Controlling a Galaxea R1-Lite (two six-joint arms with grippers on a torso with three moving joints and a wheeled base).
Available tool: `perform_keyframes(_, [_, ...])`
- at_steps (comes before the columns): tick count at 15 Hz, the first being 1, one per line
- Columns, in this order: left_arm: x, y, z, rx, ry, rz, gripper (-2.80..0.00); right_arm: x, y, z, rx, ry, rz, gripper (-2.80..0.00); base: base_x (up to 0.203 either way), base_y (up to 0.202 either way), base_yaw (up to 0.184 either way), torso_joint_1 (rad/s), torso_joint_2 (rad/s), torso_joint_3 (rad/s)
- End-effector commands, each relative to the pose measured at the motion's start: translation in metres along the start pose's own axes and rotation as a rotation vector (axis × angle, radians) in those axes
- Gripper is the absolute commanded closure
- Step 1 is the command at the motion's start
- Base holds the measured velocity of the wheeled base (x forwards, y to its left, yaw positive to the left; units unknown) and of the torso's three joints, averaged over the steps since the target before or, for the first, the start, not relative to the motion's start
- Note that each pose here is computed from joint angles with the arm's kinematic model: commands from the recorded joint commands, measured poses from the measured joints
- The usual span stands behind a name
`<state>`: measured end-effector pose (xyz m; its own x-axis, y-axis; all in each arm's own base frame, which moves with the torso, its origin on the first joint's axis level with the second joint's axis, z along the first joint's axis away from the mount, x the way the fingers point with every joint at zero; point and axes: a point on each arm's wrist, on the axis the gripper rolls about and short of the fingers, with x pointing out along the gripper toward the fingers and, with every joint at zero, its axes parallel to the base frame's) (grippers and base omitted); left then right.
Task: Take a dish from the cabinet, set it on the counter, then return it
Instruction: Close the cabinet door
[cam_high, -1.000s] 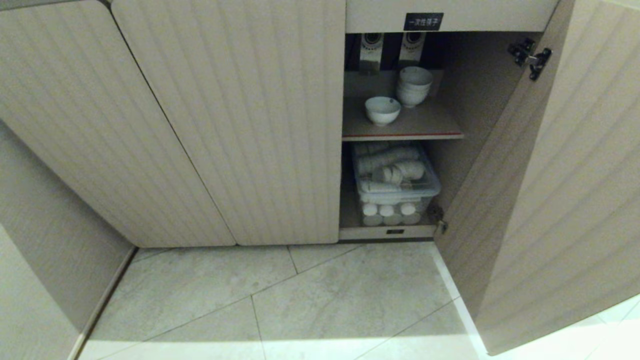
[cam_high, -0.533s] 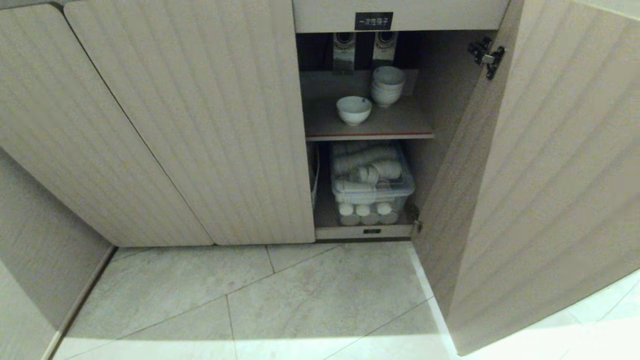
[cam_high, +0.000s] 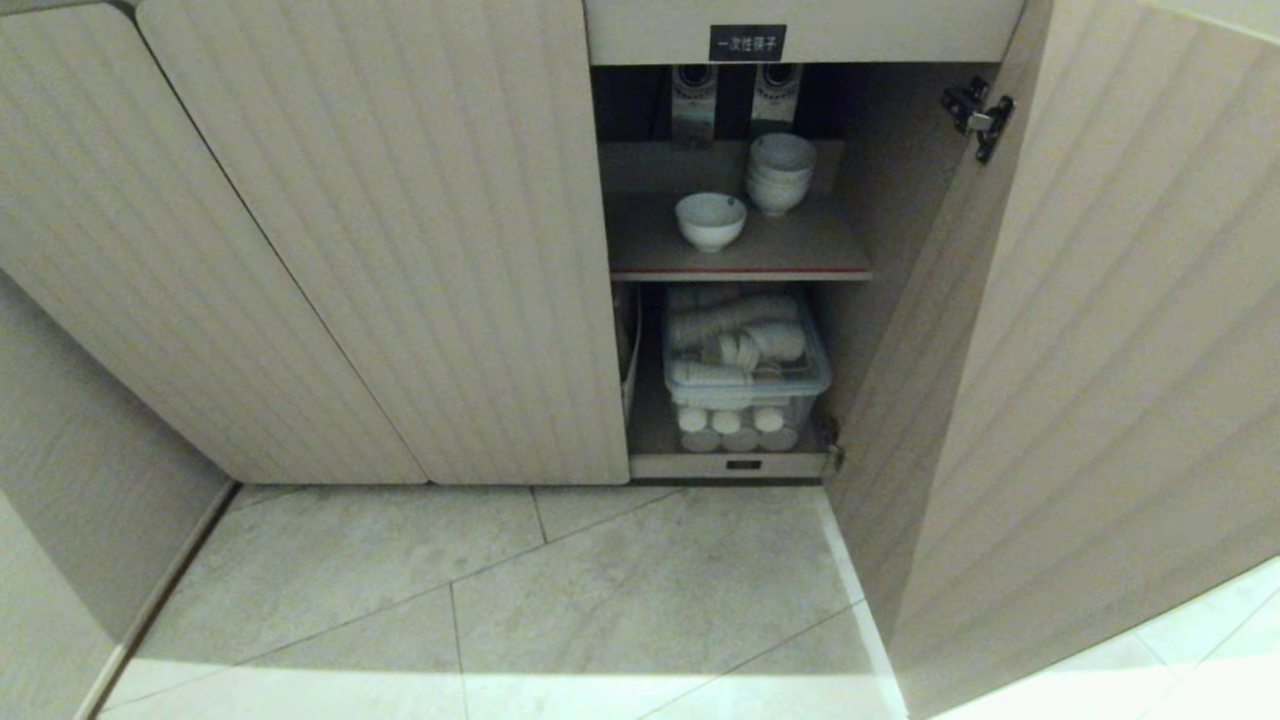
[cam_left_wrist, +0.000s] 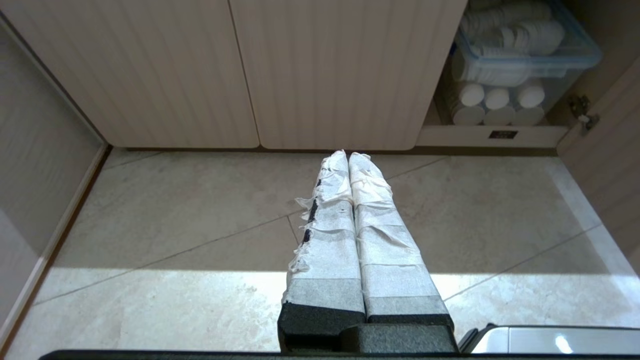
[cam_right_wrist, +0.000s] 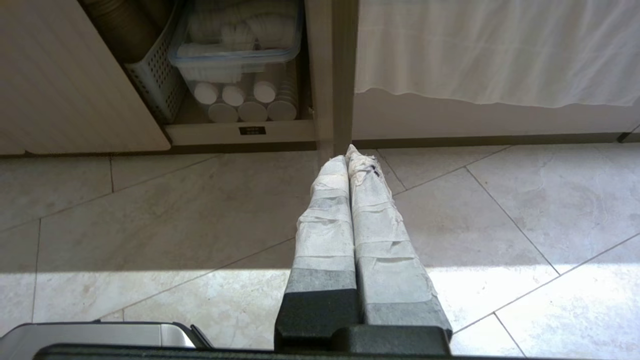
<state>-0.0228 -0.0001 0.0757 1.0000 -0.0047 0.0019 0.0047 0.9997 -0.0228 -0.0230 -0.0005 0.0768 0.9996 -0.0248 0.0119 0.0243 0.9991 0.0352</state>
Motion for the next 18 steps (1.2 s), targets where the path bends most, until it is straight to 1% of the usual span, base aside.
perform_keyframes(1, [0.0,0.0,0.0001,0.0,-0.001,0.0,0.0,0.0001,0.0,0.0,0.0,0.001,0.0,0.0,0.0,0.0,0.0,0.0,0.0,0.0])
perform_keyframes(18, [0.0,0.0,0.0001,0.0,-0.001,0.0,0.0,0.0001,0.0,0.0,0.001,0.001,0.0,0.0,0.0,0.0,0.0,0.0,0.0,0.0])
